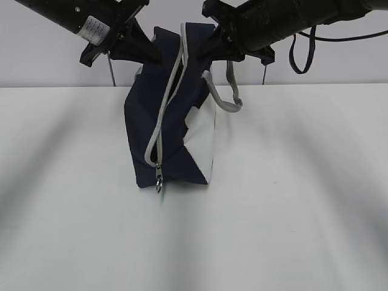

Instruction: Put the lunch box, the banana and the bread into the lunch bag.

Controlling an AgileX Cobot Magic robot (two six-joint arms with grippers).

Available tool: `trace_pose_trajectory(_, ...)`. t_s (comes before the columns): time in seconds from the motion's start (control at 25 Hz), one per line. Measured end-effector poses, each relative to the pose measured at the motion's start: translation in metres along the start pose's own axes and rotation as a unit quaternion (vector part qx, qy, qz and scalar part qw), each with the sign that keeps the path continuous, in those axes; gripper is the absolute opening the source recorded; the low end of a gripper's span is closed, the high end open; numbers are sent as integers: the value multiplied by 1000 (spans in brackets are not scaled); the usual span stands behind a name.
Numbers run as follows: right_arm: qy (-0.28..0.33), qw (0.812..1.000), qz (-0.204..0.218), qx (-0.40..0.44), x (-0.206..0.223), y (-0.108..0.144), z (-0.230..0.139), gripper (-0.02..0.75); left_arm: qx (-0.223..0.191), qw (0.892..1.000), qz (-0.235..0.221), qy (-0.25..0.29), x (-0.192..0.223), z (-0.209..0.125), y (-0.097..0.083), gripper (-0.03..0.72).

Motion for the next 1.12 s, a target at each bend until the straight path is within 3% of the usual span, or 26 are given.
trace_pose_trajectory(0.44,7,1000,8,-3,6,-3,-2,-11,1,1000,2,-1,0,0,0,-1)
trace_pose_trajectory(0.68,32,999,8,-16,8,-5,-7,17,15,999,28,-4,0,1,6,23)
trace_pose_trajectory(0.8,39,999,12,-21,7,-4,-8,139,18,999,38,-9,0,2,8,110)
trace_pose_trajectory(0.96,45,999,15,-27,6,-2,-8,349,18,999,44,-11,-3,3,11,325)
trace_pose_trajectory(1.12,65,997,8,-42,6,-4,-12,415,15,999,48,-15,-9,6,16,426)
Point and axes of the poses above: a point on each arm's last joint axis where the gripper is mounted, x pointing out along that axis toward the gripper, y along the wrist's bending axis when the last joint is at zero, z = x × y, the point moved 1 cm from there along x, pointing out along that axis toward the gripper, and after that the axes turned 6 degrees about -x, right-handed, at the moved point
